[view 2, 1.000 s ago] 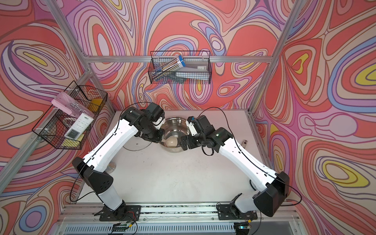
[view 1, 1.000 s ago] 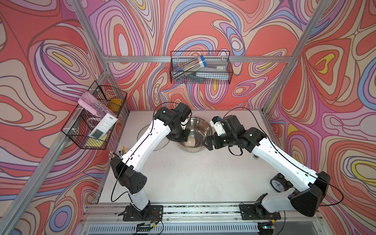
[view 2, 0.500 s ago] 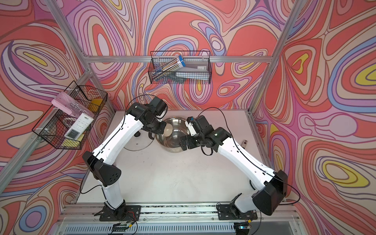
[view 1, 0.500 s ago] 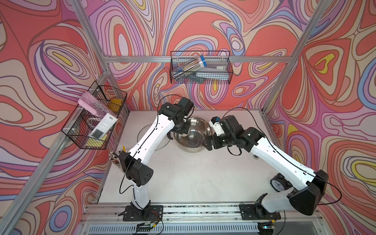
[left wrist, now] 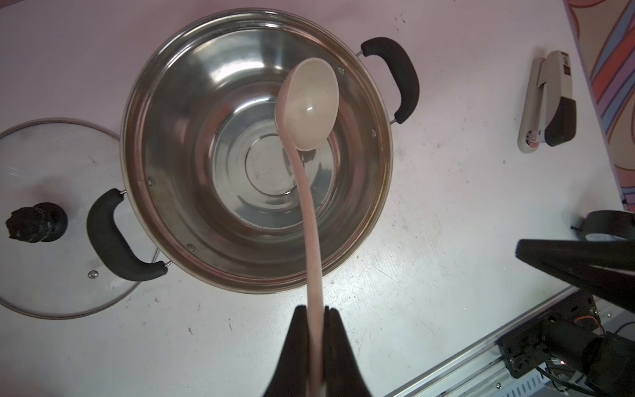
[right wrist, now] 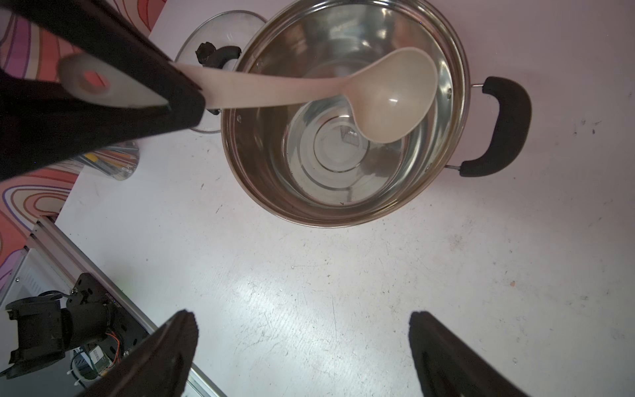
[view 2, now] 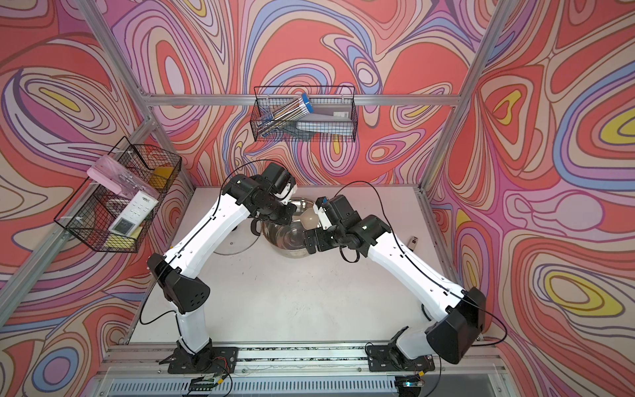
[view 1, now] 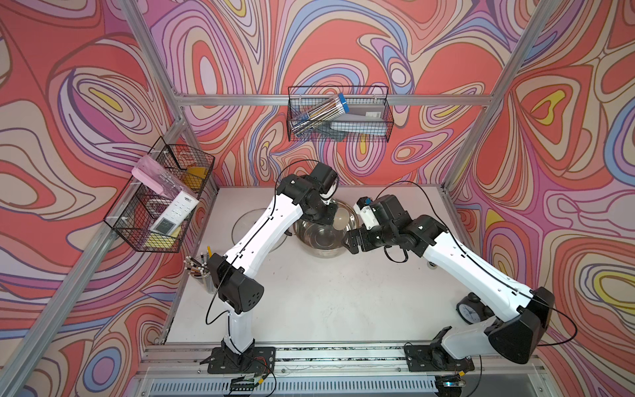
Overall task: Stir the soup with a spoon
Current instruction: Stir the soup in the pan with a stick.
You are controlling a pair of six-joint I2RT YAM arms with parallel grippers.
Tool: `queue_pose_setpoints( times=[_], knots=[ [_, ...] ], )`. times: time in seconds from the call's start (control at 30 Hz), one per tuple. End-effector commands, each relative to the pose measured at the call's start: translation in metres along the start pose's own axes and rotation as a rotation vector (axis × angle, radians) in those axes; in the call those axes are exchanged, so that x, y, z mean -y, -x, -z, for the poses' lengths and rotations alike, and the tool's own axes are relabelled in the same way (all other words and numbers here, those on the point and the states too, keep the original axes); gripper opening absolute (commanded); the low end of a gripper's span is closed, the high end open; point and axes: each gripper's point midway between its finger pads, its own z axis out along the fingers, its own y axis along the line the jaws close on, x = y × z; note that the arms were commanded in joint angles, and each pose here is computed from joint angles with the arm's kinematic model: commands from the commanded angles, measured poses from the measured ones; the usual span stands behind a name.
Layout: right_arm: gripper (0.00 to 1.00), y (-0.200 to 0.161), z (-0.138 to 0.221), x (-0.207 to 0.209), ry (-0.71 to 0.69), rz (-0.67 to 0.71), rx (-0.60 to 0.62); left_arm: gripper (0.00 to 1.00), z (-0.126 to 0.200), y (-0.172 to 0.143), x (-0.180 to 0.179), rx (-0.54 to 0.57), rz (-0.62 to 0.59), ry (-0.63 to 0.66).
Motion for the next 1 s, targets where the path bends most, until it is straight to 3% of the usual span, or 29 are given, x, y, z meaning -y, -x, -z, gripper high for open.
queue_pose_setpoints(
  times=[0.0, 0.23, 0.5, 0.7, 0.97],
  knots=[
    [0.98, 0.01, 0.006, -0.006, 0.01, 0.007, 0.035, 0.0, 0.012, -0.017, 0.008, -0.022, 0.002, -0.038],
    [0.98, 0.01, 0.004, -0.008, 0.022, 0.005, 0.033, 0.0, 0.027, -0.054, -0.002, -0.094, 0.021, -0.009],
    [0.98, 0.007, 0.003, -0.01, 0.036, -0.006, 0.03, 0.0, 0.04, -0.076, -0.035, -0.145, 0.009, 0.159],
    [0.98, 0.005, 0.005, -0.009, 0.029, -0.009, 0.029, 0.0, 0.04, -0.063, -0.054, -0.13, 0.001, 0.244],
    [0.98, 0.005, 0.01, -0.008, 0.015, -0.012, 0.034, 0.0, 0.03, -0.02, -0.069, -0.044, -0.023, 0.318]
  ],
)
